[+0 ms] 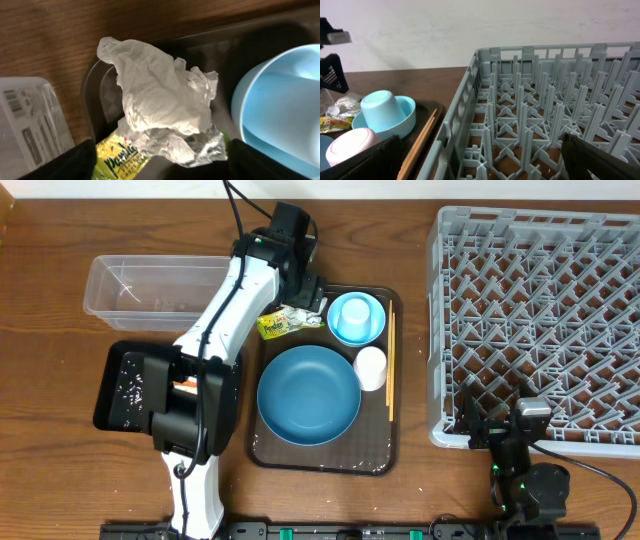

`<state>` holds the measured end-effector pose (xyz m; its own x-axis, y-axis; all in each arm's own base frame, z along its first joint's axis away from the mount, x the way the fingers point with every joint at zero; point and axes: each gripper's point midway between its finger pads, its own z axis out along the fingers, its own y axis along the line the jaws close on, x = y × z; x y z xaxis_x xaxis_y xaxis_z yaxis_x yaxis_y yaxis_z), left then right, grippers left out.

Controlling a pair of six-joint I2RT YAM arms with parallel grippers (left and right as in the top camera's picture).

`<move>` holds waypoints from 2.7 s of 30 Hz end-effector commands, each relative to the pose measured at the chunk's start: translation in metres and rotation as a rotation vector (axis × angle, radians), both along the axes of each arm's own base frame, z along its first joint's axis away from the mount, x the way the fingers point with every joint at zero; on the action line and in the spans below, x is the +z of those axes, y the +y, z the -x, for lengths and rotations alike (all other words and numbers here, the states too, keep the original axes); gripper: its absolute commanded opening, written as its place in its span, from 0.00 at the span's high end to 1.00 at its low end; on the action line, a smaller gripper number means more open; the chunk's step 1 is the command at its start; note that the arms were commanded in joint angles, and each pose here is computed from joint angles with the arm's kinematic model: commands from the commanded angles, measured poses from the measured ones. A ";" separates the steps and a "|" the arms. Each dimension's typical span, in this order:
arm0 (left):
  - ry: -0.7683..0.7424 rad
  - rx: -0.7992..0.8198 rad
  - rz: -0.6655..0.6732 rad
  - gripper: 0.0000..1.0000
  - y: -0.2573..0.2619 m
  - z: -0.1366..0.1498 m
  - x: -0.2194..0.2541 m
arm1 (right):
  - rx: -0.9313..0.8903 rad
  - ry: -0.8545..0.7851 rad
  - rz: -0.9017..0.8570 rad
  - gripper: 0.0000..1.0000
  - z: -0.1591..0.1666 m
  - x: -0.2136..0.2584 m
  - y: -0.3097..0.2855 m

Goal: Sort waste into correct bins and load items into the dishwasher rack
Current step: 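Grasp the crumpled white tissue with the left gripper, then carry the tissue into the clear plastic bin and release it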

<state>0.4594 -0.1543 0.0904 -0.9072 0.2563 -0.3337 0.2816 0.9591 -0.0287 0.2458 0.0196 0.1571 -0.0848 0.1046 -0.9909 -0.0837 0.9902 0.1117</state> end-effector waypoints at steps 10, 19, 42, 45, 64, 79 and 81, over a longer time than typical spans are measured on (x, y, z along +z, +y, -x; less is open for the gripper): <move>0.058 -0.014 -0.030 0.19 0.003 -0.001 -0.033 | -0.028 0.003 0.014 0.01 0.000 -0.002 -0.006; 0.086 -0.024 -0.008 0.38 -0.001 0.005 -0.038 | -0.028 0.003 0.014 0.01 0.000 -0.002 -0.006; 0.073 0.015 0.037 0.94 -0.003 0.011 -0.020 | -0.028 0.003 0.014 0.01 0.000 -0.002 -0.006; 0.030 0.043 0.062 0.94 -0.004 0.010 0.003 | -0.028 0.003 0.014 0.01 0.000 -0.002 -0.006; -0.149 0.225 0.140 0.94 0.024 0.003 0.088 | -0.028 0.003 0.014 0.01 0.000 -0.002 -0.006; -0.265 0.670 0.124 0.94 0.169 -0.032 0.100 | -0.028 0.003 0.014 0.01 0.000 -0.002 -0.006; -0.257 0.687 0.119 0.85 0.177 -0.030 0.098 | -0.028 0.003 0.014 0.01 0.000 -0.002 -0.006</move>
<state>0.4906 0.0145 0.1700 -0.7734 -0.3641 -0.5189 -0.3401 0.9291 -0.1451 0.2458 0.0196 0.1571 -0.0848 0.1046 -0.9909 -0.0837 0.9902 0.1117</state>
